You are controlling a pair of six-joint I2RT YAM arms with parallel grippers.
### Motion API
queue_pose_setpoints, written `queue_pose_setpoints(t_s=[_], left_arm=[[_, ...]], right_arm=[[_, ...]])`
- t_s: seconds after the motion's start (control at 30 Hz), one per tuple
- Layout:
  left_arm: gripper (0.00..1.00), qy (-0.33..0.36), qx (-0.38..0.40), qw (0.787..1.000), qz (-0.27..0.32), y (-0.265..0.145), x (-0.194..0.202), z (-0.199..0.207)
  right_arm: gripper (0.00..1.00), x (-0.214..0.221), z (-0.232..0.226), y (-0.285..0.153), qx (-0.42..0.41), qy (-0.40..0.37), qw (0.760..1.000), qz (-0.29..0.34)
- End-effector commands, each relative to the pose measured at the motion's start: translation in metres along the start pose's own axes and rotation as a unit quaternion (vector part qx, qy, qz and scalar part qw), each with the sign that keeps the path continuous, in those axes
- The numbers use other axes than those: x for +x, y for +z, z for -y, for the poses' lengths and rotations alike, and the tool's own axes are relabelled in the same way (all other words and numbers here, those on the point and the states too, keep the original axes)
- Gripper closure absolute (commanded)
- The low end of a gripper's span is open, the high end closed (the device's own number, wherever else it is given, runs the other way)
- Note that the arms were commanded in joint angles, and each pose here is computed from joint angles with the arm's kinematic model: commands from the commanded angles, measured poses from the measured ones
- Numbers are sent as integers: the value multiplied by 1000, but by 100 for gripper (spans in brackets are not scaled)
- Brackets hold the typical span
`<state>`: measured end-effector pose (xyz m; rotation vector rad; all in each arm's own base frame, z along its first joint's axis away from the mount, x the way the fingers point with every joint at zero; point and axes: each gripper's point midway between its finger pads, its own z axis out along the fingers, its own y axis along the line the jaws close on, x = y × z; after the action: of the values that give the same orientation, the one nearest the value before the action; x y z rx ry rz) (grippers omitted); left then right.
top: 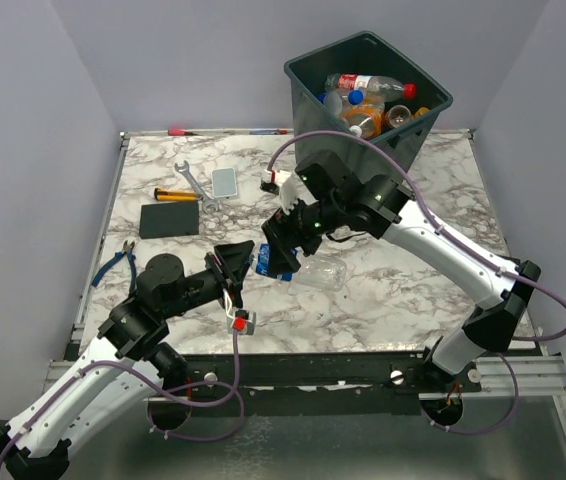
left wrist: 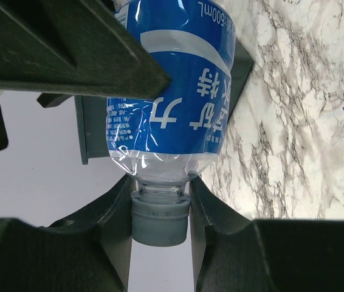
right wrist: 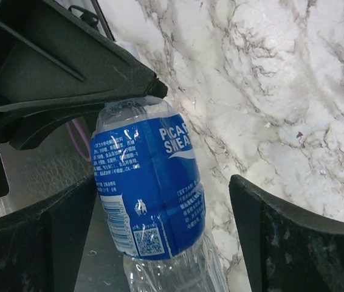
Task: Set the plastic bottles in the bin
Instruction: Place the plastic bottle in the trash bin.
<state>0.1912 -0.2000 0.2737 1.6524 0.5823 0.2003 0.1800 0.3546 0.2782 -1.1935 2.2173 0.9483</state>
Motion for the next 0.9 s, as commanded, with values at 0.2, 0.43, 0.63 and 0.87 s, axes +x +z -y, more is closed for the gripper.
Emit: queue_pose_setpoints(t_s=[0.2,0.43,0.63,0.87], left_arm=[[100,15,-29,999,8,-5,-7,-22],[3,-25,-71,997,7,-12,-8,-36],[1,-204,-193,960,-8,-25,3,-73],[1,-563,-268,775,99,-24,-17,-131]], right_arm=[[44,18,-10,23,-43,-5,999,-23],[65,0,-9,-7,-3,-17,999,37],[65,-51,19,-79,149,9,962,229],[65,-93,-16,-208,109,-16,809,578]])
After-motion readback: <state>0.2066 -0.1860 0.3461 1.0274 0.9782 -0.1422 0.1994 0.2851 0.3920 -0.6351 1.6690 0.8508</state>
